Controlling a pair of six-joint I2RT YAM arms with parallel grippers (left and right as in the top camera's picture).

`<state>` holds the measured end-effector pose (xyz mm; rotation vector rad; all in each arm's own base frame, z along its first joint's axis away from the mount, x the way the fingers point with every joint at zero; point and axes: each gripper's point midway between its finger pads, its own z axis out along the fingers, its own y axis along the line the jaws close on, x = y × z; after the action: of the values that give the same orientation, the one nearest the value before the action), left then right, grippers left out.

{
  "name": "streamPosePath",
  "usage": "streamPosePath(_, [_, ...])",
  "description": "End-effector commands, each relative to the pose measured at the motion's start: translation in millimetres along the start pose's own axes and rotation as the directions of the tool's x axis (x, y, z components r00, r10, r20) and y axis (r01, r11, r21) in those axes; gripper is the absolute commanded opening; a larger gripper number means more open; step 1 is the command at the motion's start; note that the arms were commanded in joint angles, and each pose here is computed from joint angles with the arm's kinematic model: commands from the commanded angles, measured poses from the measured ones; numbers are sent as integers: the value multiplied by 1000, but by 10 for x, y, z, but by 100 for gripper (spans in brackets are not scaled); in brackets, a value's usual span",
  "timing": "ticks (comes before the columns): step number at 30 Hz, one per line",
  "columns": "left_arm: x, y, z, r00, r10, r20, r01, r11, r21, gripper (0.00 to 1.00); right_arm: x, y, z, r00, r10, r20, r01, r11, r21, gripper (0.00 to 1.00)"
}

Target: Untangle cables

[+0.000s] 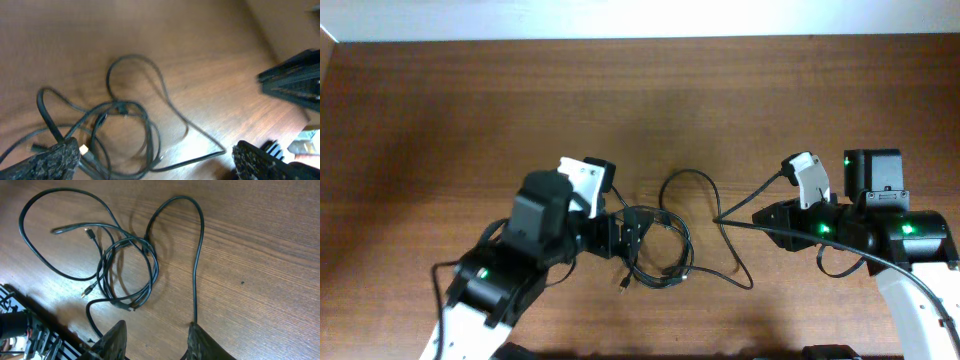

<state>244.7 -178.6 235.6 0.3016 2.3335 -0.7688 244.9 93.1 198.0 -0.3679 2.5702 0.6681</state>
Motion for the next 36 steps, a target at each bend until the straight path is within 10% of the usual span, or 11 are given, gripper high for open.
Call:
streamPosePath(1, [87,147,234,996,-30,-82,26,999,-47,99,-42,52,-20,1000,-16,10,16,1000,-18,39])
streamPosePath(9, [337,401,605,969,-104,-225,76,989,-129,99,-42,52,-20,1000,-16,10,16,1000,-18,38])
streamPosePath(20, [-122,529,43,996,-53,66,70,956,-284,99,-43,51,-20,1000,-17,11,17,1000,-18,39])
streamPosePath(33, [489,910,475,949,-252,-190,148,888,-435,99,-43,52,-20,1000,-16,11,16,1000,-18,39])
streamPosePath(36, [503,922,494,947,-255,-197,147,887,-438,59,-43,51,-20,1000,-16,11,16,1000,-18,39])
